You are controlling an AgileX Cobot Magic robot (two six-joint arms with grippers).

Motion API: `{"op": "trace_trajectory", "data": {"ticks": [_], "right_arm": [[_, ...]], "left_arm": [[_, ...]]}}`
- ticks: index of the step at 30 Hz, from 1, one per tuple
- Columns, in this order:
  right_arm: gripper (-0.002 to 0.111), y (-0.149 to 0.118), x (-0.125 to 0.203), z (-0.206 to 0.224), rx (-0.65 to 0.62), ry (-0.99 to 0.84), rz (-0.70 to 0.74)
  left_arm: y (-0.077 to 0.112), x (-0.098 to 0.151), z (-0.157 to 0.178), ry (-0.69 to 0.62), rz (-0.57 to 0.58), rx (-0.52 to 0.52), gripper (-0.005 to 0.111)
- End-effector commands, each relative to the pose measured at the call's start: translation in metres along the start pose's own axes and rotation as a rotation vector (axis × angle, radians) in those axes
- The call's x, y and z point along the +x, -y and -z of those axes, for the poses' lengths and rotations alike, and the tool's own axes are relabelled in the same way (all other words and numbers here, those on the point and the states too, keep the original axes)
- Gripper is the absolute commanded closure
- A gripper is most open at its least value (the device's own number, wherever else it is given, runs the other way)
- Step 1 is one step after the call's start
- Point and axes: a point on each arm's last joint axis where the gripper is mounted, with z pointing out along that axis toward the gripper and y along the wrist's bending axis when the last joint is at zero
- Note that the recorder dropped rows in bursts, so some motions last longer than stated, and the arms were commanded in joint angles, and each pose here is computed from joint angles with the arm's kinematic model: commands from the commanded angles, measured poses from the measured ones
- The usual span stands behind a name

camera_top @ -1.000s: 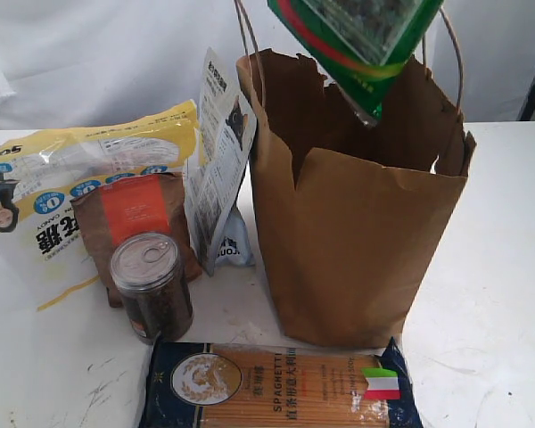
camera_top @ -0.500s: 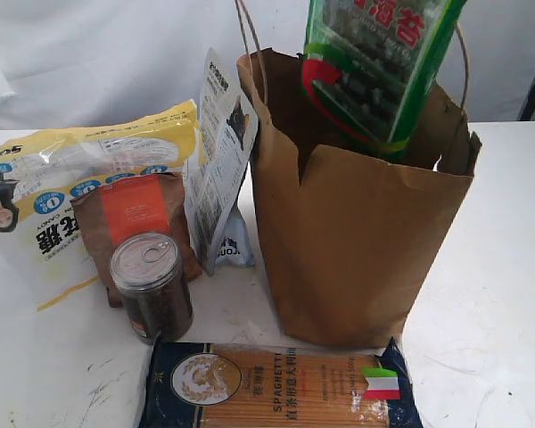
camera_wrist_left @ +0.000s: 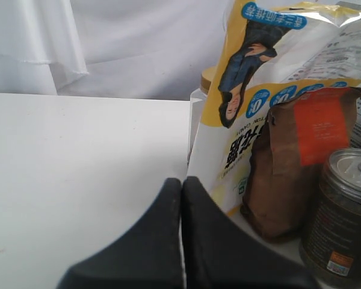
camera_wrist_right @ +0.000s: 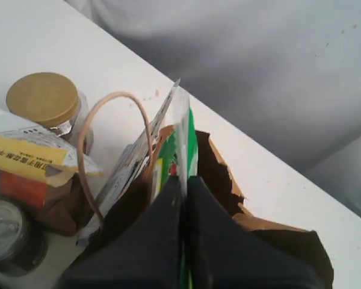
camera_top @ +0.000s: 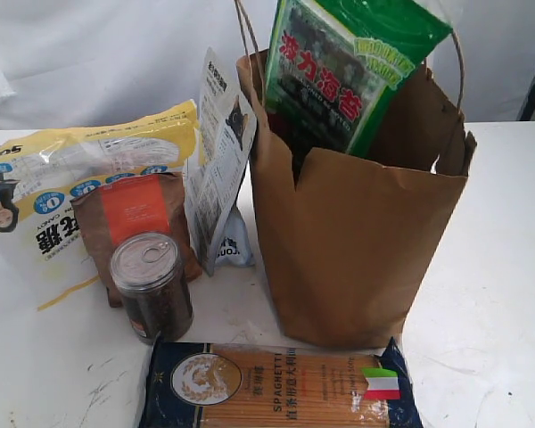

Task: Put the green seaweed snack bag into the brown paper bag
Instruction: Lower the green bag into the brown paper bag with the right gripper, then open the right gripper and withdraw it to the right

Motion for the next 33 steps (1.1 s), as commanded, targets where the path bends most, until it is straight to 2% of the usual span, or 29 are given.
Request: {"op": "trace_trajectory", "data": {"ticks": [1, 7, 9, 12, 15, 19, 22, 25, 31, 33], "right_arm": [[0.102, 0.000, 0.005, -0.001, -0.017, -0.047, -0.017], [0.076, -0.001, 0.009, -0.001, -0.030, -0.097, -0.012], [0.072, -0.001, 0.010, -0.001, -0.032, -0.103, -0.014], [0.072, -0.001, 0.010, 0.000, -0.032, -0.105, -0.014], [0.078, -0.002, 0.007, 0.015, -0.024, -0.076, -0.030], [0.106, -0.002, -0.002, 0.058, 0.023, 0.032, -0.057], [0.108, -0.002, -0.001, 0.088, 0.062, 0.071, -0.098], [0.108, -0.009, 0.027, 0.117, 0.082, 0.064, -0.114], [0.108, -0.027, 0.105, 0.114, 0.111, 0.115, -0.237], [0.108, -0.035, 0.134, 0.113, 0.098, 0.077, -0.265]], "left_arm": [[0.000, -0.001, 0.000, 0.012, 0.012, 0.004, 0.107], [0.000, -0.001, 0.000, 0.012, 0.012, 0.004, 0.107], [0.000, -0.001, 0.000, 0.012, 0.012, 0.004, 0.107], [0.000, -0.001, 0.000, 0.012, 0.012, 0.004, 0.107], [0.000, -0.001, 0.000, 0.012, 0.012, 0.004, 0.107], [0.000, -0.001, 0.000, 0.012, 0.012, 0.004, 0.107], [0.000, -0.001, 0.000, 0.012, 0.012, 0.004, 0.107], [0.000, -0.001, 0.000, 0.012, 0.012, 0.004, 0.107], [0.000, -0.001, 0.000, 0.012, 0.012, 0.004, 0.107], [0.000, -0.001, 0.000, 0.012, 0.012, 0.004, 0.107]]}}
